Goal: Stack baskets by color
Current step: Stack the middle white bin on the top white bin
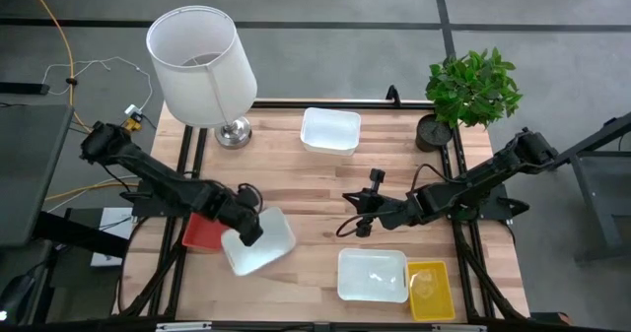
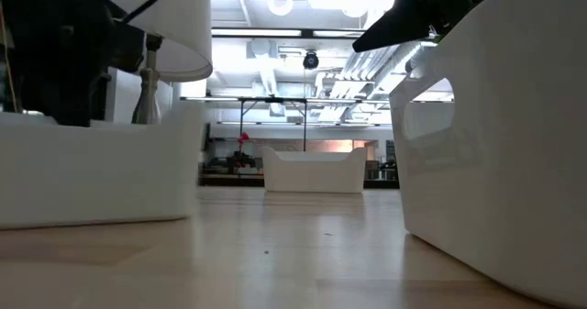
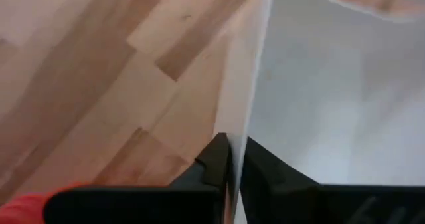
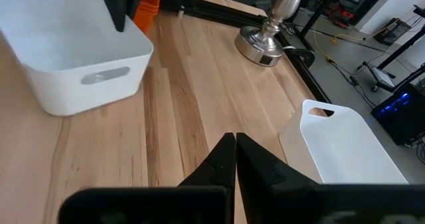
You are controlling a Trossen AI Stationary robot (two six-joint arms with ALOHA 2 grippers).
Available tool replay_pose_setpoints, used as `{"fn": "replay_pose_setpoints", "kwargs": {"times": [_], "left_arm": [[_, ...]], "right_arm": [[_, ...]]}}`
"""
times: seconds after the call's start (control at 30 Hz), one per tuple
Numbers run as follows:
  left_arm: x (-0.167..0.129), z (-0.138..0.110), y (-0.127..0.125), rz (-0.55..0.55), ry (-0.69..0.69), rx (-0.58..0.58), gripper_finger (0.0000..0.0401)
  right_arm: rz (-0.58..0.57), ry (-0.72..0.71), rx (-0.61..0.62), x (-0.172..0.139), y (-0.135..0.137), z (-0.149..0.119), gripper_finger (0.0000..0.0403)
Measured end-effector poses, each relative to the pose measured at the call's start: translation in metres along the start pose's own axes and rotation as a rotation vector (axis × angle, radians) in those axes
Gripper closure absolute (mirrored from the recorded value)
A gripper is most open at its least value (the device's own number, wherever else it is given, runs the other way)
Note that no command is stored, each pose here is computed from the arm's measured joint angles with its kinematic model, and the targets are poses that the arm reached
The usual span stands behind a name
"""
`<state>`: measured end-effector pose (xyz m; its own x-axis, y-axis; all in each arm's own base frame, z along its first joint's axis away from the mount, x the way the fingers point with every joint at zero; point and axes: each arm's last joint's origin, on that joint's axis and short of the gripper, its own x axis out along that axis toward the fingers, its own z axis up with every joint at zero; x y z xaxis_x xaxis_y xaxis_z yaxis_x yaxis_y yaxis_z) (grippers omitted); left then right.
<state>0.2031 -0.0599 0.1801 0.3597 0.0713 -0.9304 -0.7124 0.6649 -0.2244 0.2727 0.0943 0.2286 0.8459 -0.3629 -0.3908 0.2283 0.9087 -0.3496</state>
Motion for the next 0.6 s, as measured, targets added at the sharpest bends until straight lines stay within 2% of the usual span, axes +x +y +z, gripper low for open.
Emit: {"fn": "replay_pose_setpoints", "kwargs": {"times": [0.13, 0.3, 0.43, 0.6], "left_arm": [[-0.009, 0.008, -0.009, -0.042, -0.008, 0.05, 0.0398], [-0.046, 0.035, -0.034, -0.111, -0.133, 0.17, 0.04], [-0.087, 0.066, -0.043, -0.057, -0.305, 0.264, 0.0401], [-0.125, 0.105, -0.037, 0.063, -0.472, 0.349, 0.0401]], "right_arm": [[0.0, 0.0, 0.0, 0.0, 0.0, 0.0, 0.0402], [0.0, 0.0, -0.004, 0.0, 0.0, 0.0, 0.0402], [0.003, -0.019, -0.083, -0.001, 0.001, 0.002, 0.0402], [-0.039, -0.081, -0.193, -0.021, 0.002, 0.012, 0.0402]]}}
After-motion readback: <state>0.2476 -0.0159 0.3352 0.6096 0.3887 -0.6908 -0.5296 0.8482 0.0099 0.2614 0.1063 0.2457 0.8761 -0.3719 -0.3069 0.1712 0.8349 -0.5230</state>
